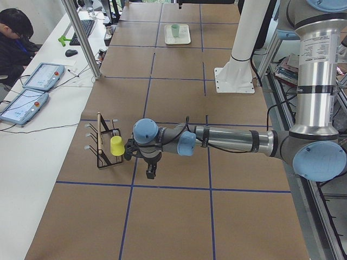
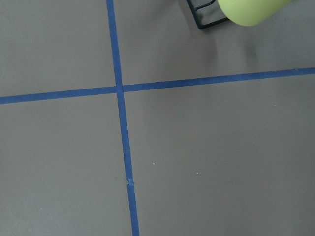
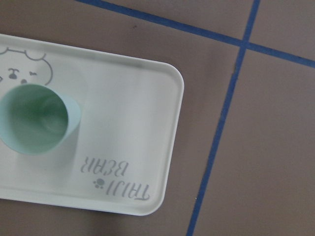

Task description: Left arm grabs green cup and hands to right arm on tray

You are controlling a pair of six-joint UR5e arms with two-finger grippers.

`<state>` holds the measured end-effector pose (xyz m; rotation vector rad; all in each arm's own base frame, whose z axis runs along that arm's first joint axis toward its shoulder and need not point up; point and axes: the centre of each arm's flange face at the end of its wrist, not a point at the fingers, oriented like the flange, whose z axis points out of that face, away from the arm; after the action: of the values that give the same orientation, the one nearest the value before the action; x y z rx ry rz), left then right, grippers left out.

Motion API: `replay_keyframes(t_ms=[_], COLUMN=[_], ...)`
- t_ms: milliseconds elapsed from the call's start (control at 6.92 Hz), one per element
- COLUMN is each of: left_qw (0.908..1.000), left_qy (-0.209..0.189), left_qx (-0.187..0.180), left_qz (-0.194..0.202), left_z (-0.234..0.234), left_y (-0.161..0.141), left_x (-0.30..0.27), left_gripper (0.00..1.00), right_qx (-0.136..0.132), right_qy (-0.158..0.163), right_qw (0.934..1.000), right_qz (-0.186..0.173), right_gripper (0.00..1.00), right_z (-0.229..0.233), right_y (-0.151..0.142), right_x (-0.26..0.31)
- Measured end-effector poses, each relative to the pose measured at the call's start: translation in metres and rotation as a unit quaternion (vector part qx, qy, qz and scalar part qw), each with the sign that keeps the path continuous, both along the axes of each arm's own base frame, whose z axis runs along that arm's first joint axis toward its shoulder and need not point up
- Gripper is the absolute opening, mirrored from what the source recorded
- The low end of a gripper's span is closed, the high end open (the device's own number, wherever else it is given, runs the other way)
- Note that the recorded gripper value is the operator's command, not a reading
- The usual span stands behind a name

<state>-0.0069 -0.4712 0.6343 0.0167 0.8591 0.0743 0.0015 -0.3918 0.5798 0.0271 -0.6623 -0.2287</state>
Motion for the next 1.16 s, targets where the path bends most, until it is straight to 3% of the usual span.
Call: replay_keyframes(t_ms=[144, 433, 867, 1156], left_qw=[1.0, 0.9999, 0.9995, 0.9999], left_qy=[-0.003, -0.012, -0.012, -0.011], left_qx=[-0.004, -0.009, -0.009, 0.001], left_qz=[0.0, -0.002, -0.029, -0.007], left_z=[0.006, 0.013, 0.012, 0.016], left_y=[0.004, 0.009, 0.016, 0.02], left_x=[-0.001, -0.004, -0.032, -0.037], left_gripper=[1.0, 1.0, 1.0, 1.0], right_qx=[-0.018, -0.036, -0.031, -0.029], right_qy=[0.003, 0.004, 0.003, 0.003], right_qw=[0.9998, 0.9993, 0.9995, 0.9995], right_qz=[0.005, 0.01, 0.011, 0.011], right_gripper=[1.0, 1.0, 1.0, 1.0], right_z=[0.021, 0.043, 0.042, 0.041], right_y=[0.018, 0.029, 0.023, 0.022], right_x=[0.019, 0.028, 0.029, 0.029])
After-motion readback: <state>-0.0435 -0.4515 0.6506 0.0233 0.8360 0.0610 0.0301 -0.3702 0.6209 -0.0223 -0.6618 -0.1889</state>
